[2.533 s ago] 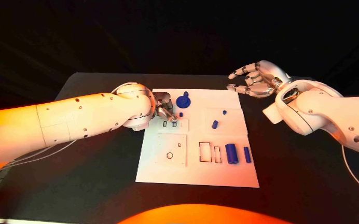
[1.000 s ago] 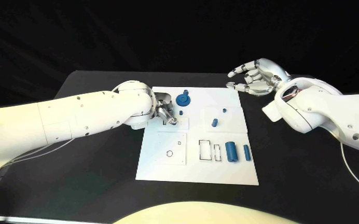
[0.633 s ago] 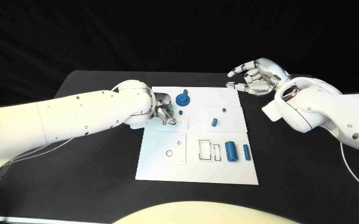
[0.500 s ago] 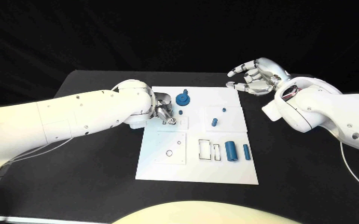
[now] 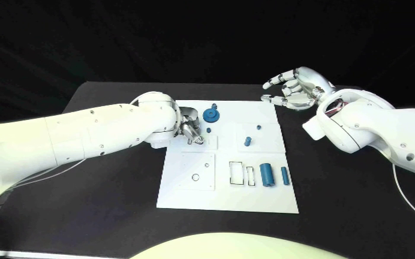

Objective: Assemble the parts on the task board

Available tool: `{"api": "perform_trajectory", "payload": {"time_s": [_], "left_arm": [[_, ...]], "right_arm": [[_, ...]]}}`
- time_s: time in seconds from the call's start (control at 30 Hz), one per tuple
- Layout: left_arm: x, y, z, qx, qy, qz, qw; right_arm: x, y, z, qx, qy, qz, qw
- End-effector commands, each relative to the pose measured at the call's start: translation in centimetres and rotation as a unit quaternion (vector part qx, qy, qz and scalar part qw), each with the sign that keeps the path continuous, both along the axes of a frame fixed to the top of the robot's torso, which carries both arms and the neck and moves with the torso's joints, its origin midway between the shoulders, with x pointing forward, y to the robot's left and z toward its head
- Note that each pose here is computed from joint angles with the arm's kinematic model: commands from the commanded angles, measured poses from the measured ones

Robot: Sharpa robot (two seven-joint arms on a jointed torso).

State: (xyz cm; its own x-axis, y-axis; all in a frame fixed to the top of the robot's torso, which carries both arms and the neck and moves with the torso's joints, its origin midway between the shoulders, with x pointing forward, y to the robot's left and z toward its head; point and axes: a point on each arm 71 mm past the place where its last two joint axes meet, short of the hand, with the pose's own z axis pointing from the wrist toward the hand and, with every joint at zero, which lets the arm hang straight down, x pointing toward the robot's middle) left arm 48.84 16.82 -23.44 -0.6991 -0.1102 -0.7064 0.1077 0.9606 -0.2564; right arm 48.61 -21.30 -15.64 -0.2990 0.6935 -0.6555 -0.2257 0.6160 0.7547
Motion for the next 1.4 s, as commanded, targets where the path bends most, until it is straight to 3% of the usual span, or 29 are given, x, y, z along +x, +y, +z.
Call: {"api": "perform_trajectory", "payload": {"time_s": [0.03, 0.7, 1.4], "left_arm": [[-0.28, -0.28, -0.57, 0.007, 0.019, -0.005, 1.0], [-0.08, -0.92, -0.79, 0.008, 0.03, -0.007, 0.999], [0.11, -0.77, -0.87, 0.01, 0.032, -0.005, 0.999]], "right_arm": [[-0.01, 0.08, -0.01, -0.004, -0.001, 0.005, 1.0], [0.03, 0.18, -0.05, -0.004, 0.0, 0.007, 1.0], [0.03, 0.13, -0.07, -0.004, 0.0, 0.007, 1.0]]}}
